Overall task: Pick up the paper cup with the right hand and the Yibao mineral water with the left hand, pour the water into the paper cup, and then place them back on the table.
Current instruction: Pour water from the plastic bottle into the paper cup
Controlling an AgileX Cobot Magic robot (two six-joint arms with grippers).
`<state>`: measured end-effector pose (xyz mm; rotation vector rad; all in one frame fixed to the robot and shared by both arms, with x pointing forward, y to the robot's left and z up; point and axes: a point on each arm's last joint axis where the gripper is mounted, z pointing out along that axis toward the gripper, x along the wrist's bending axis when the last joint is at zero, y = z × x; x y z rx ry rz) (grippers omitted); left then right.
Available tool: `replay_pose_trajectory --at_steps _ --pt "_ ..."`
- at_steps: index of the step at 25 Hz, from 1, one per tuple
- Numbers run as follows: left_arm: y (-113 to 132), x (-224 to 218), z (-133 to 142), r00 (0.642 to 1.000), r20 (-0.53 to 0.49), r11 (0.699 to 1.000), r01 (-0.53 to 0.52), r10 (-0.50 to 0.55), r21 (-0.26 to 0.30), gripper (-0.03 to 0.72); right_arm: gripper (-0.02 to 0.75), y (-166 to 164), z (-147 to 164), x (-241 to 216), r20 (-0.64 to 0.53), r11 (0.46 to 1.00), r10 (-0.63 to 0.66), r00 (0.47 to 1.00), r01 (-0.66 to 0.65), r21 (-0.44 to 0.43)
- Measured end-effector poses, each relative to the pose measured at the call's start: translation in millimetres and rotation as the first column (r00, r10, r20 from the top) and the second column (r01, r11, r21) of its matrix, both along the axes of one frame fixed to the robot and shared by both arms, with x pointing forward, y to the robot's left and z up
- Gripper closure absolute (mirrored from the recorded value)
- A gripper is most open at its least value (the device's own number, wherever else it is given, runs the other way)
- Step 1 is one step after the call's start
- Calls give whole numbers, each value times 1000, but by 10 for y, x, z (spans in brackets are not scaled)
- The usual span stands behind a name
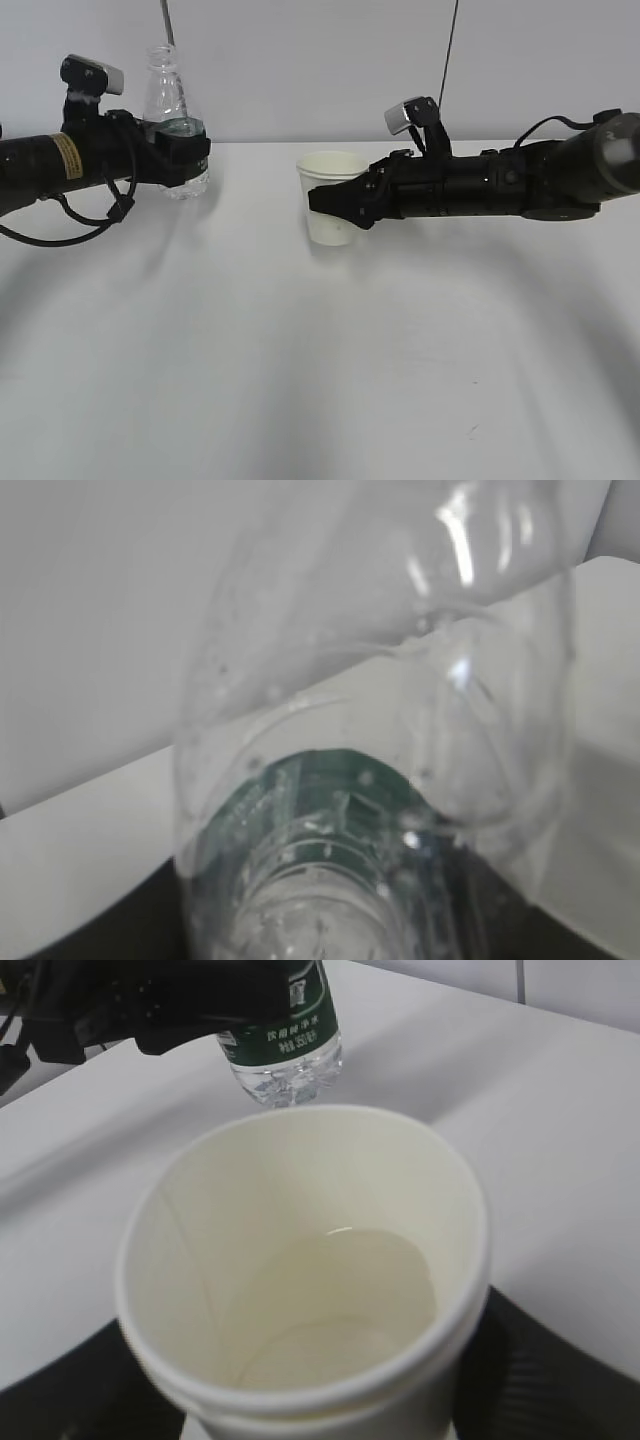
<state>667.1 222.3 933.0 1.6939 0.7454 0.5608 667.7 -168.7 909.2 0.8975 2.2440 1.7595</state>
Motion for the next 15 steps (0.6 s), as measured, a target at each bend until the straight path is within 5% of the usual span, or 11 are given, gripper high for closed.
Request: replay_pose_trajectory --at_steps 15 --pt "130 -35 -473 999 -40 996 -21 17 -89 355 206 -12 -1 22 -6 1000 -31 1000 31 2"
